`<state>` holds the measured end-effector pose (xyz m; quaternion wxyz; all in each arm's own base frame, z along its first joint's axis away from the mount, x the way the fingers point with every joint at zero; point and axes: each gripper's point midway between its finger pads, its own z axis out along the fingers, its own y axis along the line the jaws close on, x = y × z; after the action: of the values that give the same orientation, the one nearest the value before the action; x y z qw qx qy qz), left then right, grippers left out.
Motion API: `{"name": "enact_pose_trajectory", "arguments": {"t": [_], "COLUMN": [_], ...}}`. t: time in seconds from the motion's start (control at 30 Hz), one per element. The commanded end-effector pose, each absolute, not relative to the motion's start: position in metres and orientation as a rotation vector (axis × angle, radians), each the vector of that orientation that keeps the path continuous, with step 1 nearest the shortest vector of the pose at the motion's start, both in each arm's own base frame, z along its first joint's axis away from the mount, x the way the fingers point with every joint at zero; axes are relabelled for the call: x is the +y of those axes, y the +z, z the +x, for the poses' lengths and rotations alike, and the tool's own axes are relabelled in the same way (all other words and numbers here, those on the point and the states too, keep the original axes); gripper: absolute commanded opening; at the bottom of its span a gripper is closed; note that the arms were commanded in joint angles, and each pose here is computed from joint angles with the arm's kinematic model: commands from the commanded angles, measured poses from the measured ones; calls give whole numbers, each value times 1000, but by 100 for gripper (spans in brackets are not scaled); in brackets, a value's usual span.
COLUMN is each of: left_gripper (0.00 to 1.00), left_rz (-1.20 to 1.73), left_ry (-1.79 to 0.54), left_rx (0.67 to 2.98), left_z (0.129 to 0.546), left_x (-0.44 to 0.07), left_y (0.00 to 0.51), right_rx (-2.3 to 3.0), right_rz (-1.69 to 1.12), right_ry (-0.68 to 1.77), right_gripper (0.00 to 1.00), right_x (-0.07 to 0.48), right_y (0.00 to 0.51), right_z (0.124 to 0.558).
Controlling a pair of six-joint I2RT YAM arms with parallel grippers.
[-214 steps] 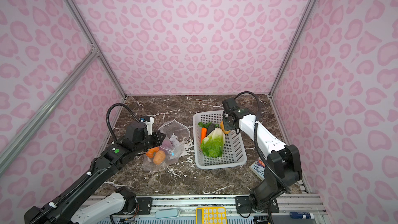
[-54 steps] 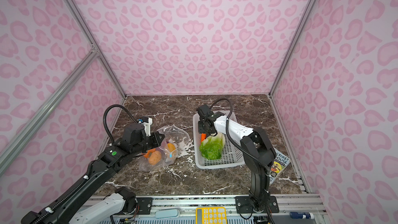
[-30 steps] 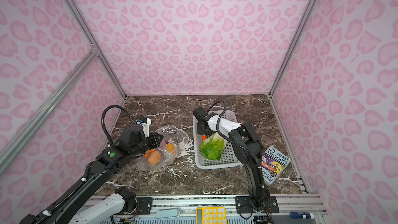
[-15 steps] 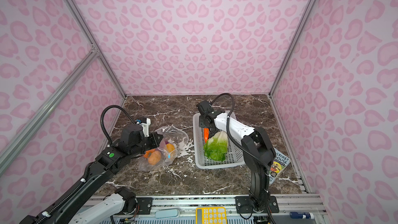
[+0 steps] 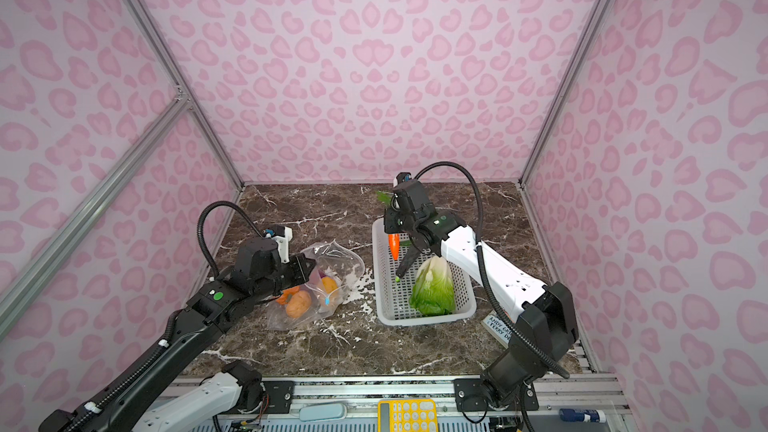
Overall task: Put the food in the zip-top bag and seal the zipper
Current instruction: 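Lower the right gripper and grasp the orange carrot by its top, then carry the carrot with the right gripper into the bag held by left gripper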
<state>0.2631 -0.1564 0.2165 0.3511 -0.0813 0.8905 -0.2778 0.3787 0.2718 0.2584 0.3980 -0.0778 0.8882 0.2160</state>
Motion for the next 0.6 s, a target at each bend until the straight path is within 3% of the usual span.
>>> {"name": "enact_pose_trajectory", "arguments": {"t": [0.0, 0.1, 0.33, 0.57], "left_gripper": [3, 3, 3, 3], "left_rz": [-206, -194, -195, -194], "left_ry": [-782, -817, -830, -838], "left_rx": [2261, 2254, 2251, 2248], "left_z": [268, 269, 270, 269], "left_x": [-164, -170, -171, -172], "left_y": [233, 240, 242, 244], "right_rx": [2117, 2050, 1806, 1689], "right_rz": [-362, -447, -600, -623], "right_ry": [832, 977, 1045, 1082], "right_gripper": [24, 24, 22, 22], "right_x": [322, 354, 403, 417], "right_y": [290, 304, 330, 312], "right_z": [362, 345, 310, 301]}}
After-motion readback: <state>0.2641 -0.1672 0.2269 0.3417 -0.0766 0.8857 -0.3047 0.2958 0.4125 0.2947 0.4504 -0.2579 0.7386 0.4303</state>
